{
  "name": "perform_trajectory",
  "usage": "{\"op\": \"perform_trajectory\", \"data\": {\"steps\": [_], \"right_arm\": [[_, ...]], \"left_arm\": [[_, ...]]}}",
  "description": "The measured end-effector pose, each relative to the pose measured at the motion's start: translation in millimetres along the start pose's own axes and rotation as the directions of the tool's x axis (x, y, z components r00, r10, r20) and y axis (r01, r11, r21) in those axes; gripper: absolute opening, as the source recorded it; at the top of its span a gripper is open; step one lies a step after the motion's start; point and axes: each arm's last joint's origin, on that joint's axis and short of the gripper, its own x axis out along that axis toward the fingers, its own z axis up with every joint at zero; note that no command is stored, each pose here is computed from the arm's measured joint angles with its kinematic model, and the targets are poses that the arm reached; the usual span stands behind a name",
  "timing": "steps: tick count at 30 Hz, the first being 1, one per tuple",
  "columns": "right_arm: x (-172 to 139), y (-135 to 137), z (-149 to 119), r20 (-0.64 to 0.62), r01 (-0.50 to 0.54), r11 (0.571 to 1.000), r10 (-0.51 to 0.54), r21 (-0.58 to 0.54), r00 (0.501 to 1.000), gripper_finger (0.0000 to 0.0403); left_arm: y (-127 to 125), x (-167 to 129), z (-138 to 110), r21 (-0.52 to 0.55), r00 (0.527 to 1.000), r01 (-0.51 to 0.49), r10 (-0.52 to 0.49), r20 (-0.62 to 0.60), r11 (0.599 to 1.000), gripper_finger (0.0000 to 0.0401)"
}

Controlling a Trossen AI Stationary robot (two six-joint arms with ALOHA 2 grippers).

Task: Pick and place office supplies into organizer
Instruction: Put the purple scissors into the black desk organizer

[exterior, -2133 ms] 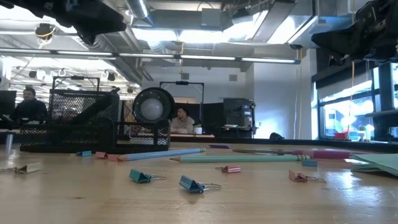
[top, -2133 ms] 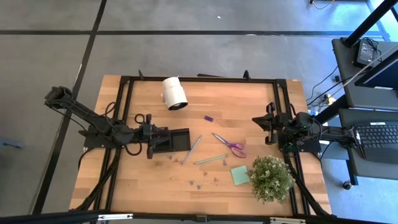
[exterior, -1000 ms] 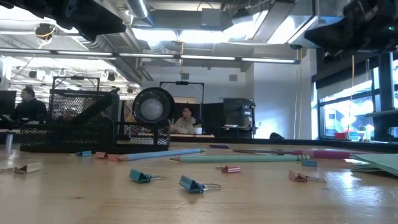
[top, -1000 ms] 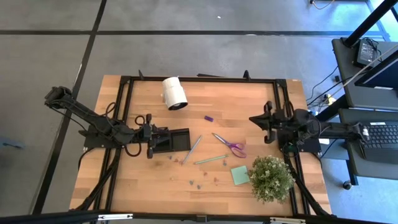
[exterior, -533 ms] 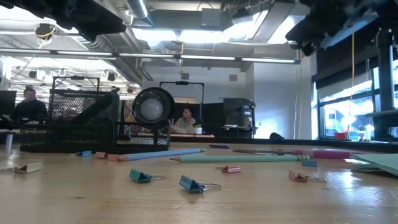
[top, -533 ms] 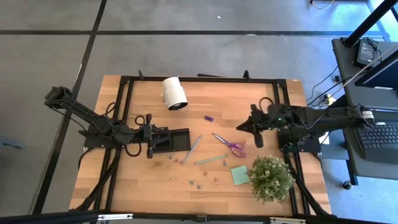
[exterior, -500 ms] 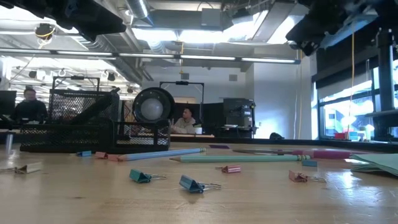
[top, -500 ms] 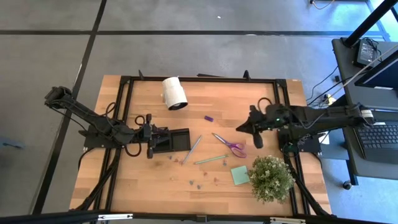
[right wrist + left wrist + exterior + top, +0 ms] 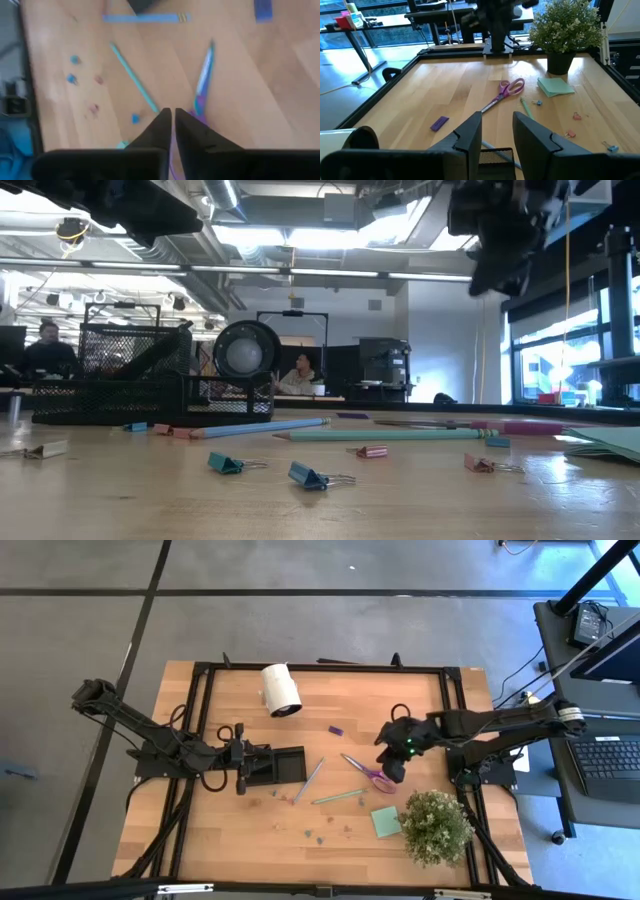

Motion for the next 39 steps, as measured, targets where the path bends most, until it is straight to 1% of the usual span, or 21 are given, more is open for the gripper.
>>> {"op": "perform_trajectory", "data": {"steps": [2,5,7,9,11,15,21,24,27,30,33,34,39], "right_arm": [[7,-2,-3,-0.056,0.025,1.0,-0.024,0.013,0.998,0.0056],[18,-4,-5,-0.121,0.064,0.994,-0.053,0.086,0.991,0.0097],[24,-6,-6,-0.148,0.084,0.991,-0.069,0.104,0.987,0.012],[29,-6,-7,-0.172,0.076,0.995,-0.062,0.071,0.983,0.0136],[33,-4,-8,-0.214,0.037,0.999,-0.028,0.039,0.976,0.0145],[42,-4,-12,-0.266,0.042,0.999,-0.032,0.033,0.963,0.0149],[61,-8,-19,-0.364,0.102,0.995,-0.097,-0.006,0.926,0.0149],[71,-8,-23,-0.404,0.111,0.993,-0.121,-0.05,0.907,0.0149],[79,-6,-26,-0.442,0.125,0.99,-0.143,-0.07,0.885,0.0149],[83,-1,-25,-0.468,0.186,0.975,-0.22,-0.117,0.856,0.0149],[86,5,-22,-0.468,0.269,0.945,-0.326,-0.186,0.822,0.0149],[87,8,-21,-0.466,0.28,0.938,-0.344,-0.202,0.815,0.0149],[99,21,-17,-0.465,0.265,0.93,-0.358,-0.254,0.81,0.0149]], "left_arm": [[0,0,0,0.002,1.0,0.0,0.0,-0.002,1.0,0.0104],[0,0,0,0.003,1.0,0.002,-0.002,-0.004,1.0,0.0104],[0,0,-1,0.004,1.0,0.003,-0.003,-0.006,1.0,0.0104],[0,0,-1,0.004,1.0,0.003,-0.003,-0.006,1.0,0.0104],[0,0,-1,0.005,1.0,0.003,-0.003,-0.007,1.0,0.0104],[0,0,-1,0.008,1.0,0.003,-0.003,-0.012,1.0,0.0104],[0,0,-2,0.01,1.0,0.002,-0.002,-0.013,1.0,0.0104],[0,0,-2,0.01,1.0,0.002,-0.002,-0.014,1.0,0.0104],[0,0,-2,0.01,1.0,0.002,-0.002,-0.014,1.0,0.0104],[0,0,-2,0.01,1.0,0.002,-0.002,-0.013,1.0,0.0104],[0,0,-2,0.01,1.0,0.002,-0.002,-0.013,1.0,0.0104],[0,0,-2,0.009,1.0,0.002,-0.002,-0.013,1.0,0.0104],[0,0,-2,0.009,1.0,0.002,-0.002,-0.013,1.0,0.0104]]}}
